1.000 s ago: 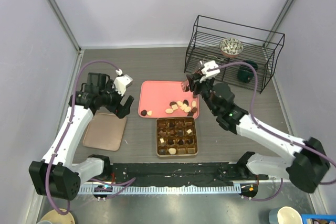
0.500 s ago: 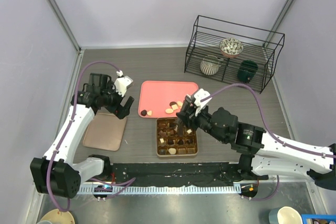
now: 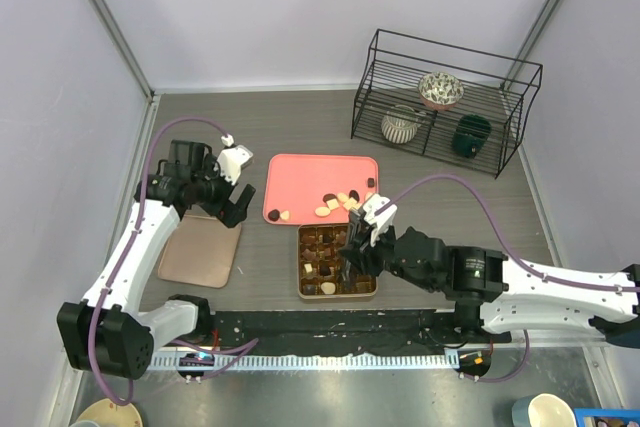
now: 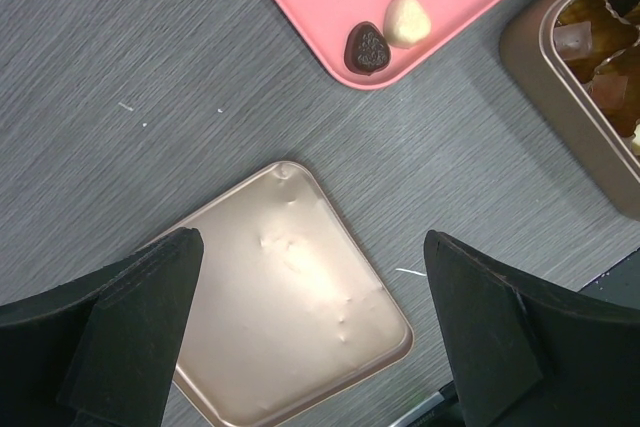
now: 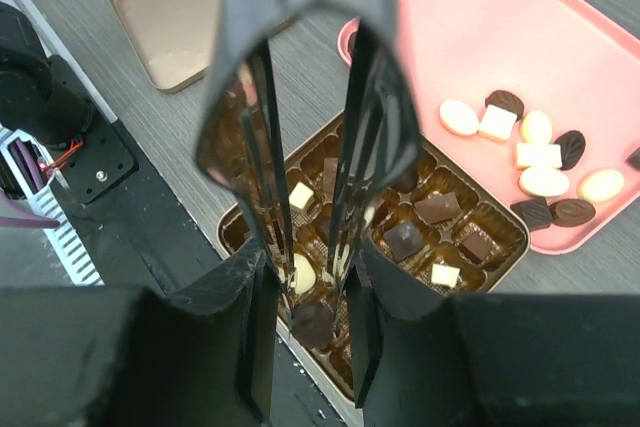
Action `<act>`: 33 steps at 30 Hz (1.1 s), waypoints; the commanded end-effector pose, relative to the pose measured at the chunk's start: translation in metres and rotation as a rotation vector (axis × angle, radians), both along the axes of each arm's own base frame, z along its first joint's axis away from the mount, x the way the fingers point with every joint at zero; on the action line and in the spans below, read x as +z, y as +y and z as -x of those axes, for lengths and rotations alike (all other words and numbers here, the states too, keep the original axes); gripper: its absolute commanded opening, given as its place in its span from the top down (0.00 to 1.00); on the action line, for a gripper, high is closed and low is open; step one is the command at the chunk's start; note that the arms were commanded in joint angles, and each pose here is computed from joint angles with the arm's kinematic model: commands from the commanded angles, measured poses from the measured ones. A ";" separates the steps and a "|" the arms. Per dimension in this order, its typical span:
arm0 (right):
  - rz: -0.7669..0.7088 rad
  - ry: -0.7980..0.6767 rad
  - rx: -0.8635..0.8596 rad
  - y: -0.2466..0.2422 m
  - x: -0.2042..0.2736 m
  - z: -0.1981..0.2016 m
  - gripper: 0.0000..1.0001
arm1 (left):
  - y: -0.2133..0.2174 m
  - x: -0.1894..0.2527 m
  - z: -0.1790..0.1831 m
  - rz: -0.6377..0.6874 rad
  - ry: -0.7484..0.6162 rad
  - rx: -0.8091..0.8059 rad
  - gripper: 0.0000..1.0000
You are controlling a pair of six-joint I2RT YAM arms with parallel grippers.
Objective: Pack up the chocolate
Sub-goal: Place the fake chocolate in the packing box.
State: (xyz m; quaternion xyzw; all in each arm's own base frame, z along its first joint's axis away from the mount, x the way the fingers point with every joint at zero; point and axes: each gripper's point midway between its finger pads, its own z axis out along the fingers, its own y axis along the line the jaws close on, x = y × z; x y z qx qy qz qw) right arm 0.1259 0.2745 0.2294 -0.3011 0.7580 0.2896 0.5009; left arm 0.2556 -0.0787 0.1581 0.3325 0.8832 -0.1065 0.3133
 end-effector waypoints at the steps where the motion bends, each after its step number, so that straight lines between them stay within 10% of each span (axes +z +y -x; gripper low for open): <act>1: -0.079 -0.007 -0.034 0.003 0.013 -0.003 0.67 | -0.001 0.008 0.001 0.023 -0.018 0.010 0.00; 17: -0.082 -0.025 -0.054 0.005 0.003 -0.008 0.49 | 0.001 0.015 0.003 0.005 -0.042 -0.009 0.00; 33: -0.142 -0.375 -0.163 0.039 0.101 -0.073 0.61 | -0.002 0.020 -0.002 0.027 -0.054 0.004 0.00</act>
